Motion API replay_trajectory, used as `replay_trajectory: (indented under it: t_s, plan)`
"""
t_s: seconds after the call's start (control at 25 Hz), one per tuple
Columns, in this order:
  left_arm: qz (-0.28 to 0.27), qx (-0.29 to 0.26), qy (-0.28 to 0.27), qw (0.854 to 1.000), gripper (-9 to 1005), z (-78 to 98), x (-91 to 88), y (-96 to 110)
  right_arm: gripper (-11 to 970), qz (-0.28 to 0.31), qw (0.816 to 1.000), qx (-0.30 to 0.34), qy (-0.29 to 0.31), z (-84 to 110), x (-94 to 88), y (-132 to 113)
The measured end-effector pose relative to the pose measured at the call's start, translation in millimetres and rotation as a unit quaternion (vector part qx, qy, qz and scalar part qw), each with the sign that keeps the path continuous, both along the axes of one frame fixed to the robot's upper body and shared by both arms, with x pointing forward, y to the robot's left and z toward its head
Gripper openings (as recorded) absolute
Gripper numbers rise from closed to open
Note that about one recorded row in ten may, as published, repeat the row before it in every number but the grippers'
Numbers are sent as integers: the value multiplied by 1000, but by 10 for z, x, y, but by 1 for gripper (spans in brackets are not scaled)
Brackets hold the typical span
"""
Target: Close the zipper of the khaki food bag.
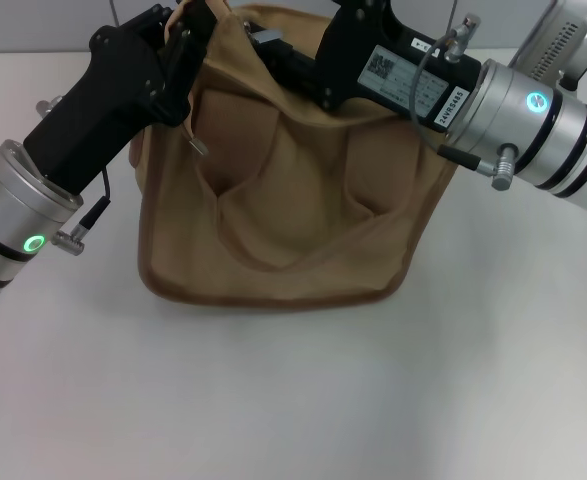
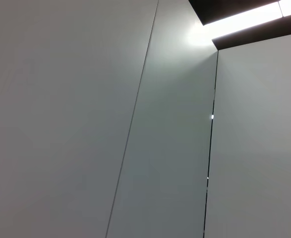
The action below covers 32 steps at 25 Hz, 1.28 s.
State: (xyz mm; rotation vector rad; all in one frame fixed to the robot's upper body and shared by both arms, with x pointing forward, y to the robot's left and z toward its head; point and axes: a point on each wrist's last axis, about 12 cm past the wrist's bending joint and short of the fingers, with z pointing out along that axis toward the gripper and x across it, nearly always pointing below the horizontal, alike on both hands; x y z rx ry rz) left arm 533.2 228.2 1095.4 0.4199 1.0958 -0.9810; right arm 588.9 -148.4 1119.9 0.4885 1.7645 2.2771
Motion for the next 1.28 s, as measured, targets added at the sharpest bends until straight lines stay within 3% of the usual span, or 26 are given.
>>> replay_trajectory:
  t_s: [0.48,0.96,1.2,1.28]
  plan:
    - [7,-2,4,1000,36,-14,-9,21,663,6,1000,11,2,-27,-66,-36]
    - [9,-1,9,1000,35,-24,-1,14,467,23,1000,-10,-11,-19,-69,-11]
    - [9,-2,10,1000,35,-27,-3,11,225,26,999,-17,-35,7,-66,-7]
    - [9,-2,10,1000,35,-30,-6,12,188,25,999,-17,-36,5,-67,-9]
